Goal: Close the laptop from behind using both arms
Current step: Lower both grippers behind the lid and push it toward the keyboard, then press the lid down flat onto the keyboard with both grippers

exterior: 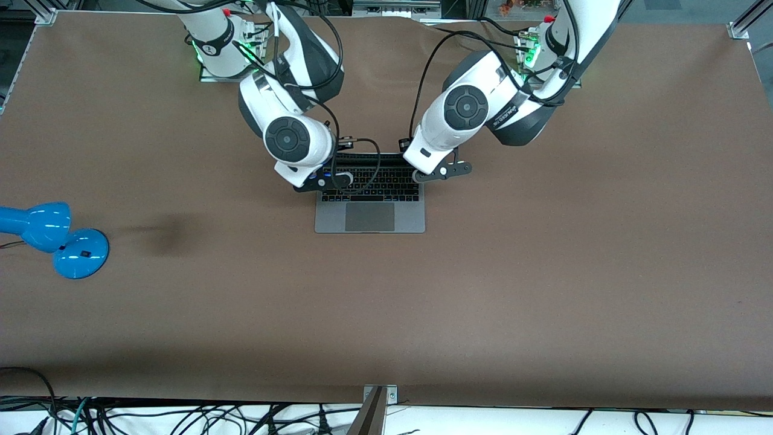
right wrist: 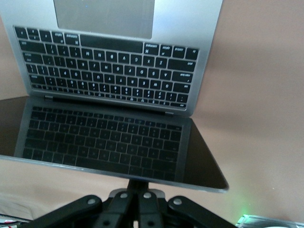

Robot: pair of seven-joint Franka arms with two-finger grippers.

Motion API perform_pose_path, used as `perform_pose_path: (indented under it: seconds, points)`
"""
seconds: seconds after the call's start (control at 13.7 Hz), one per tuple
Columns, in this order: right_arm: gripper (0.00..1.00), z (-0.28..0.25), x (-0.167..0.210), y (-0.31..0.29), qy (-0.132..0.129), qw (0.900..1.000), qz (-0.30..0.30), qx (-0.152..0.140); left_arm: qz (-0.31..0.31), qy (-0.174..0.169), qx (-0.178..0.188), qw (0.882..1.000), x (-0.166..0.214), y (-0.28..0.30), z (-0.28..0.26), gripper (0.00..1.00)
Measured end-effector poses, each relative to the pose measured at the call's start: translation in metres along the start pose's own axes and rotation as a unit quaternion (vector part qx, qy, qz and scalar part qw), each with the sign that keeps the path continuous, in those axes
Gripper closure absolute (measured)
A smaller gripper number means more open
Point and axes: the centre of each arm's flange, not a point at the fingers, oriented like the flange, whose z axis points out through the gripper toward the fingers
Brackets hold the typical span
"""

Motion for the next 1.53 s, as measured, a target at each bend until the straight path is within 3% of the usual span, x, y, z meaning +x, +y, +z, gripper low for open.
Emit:
perform_pose_path:
  seconds: [1.53]
  points:
    - [0.99,0.005,0.079,0.026,0.008,0.999,0.032,0.023,-0.011,-0.008,0.001,1.000,0.065,0.000,0.031,0.99]
